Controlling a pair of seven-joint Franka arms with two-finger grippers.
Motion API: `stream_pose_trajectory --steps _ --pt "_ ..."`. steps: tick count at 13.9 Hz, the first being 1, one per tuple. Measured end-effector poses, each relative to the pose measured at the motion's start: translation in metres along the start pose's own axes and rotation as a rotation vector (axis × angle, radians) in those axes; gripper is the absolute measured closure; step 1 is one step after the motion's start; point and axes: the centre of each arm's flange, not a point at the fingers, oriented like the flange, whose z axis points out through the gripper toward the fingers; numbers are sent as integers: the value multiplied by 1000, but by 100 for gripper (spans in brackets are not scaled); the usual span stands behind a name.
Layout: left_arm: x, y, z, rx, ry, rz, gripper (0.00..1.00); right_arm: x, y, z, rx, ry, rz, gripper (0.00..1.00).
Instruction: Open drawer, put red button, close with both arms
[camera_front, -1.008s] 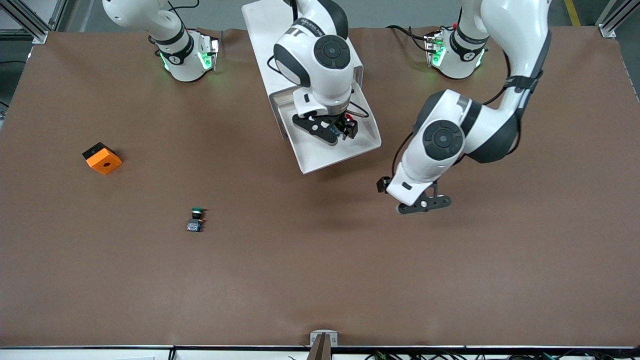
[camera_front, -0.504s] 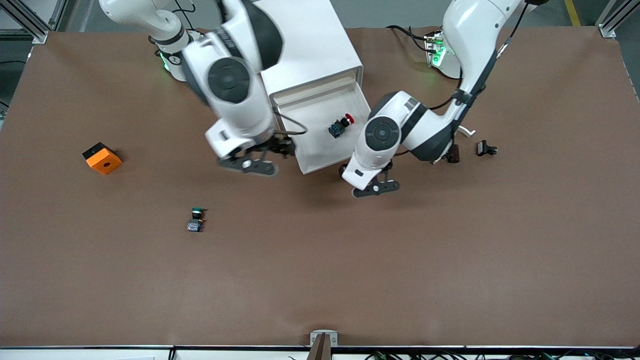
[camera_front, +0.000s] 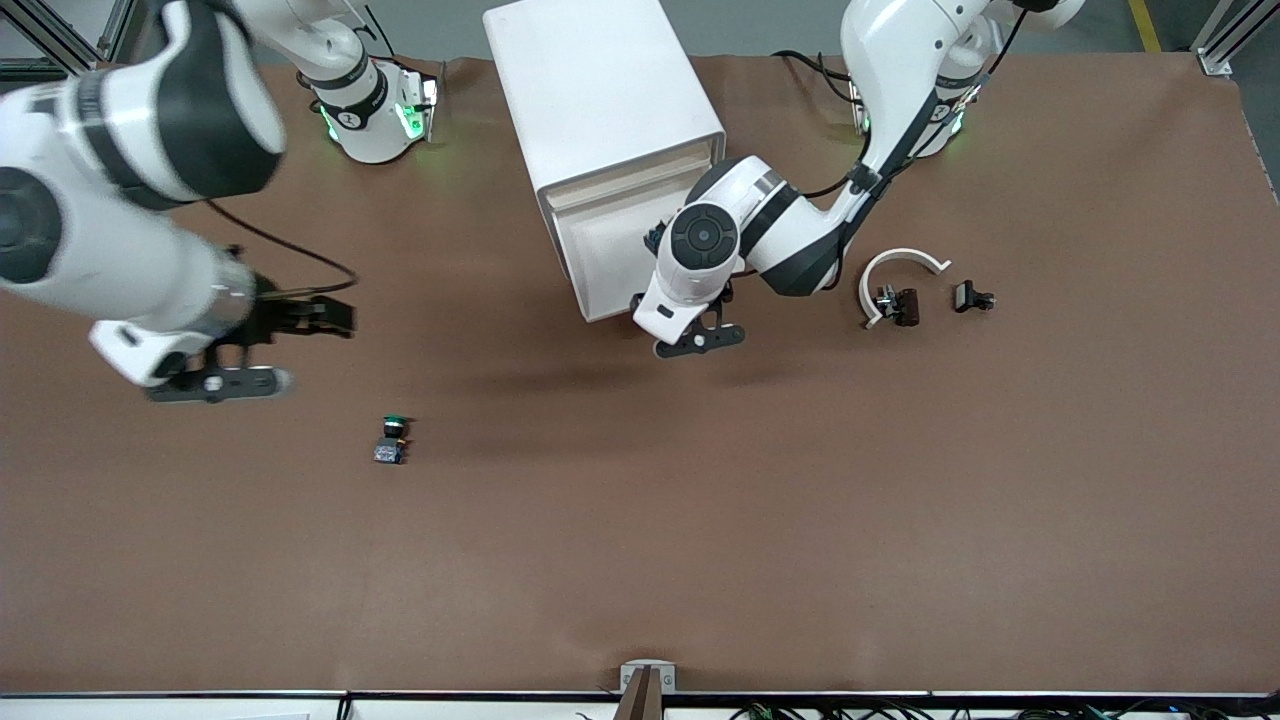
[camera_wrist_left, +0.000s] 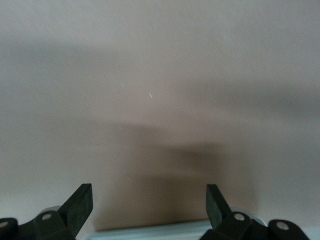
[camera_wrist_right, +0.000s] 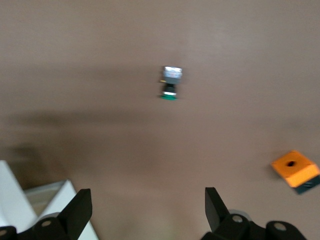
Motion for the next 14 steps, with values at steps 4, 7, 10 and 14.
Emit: stream_pose_trajectory --steps 4,7,10,14 --pt "-37 17 16 10 -49 6 0 -4 70 -2 1 -36 32 0" --pt "-73 31 30 49 -65 -4 0 -6 96 0 6 -48 73 0" --pt "-100 39 38 87 -86 8 0 -7 112 0 -19 -51 75 0" --pt "-112 40 43 103 -98 -14 0 -9 124 1 -35 -55 58 0"
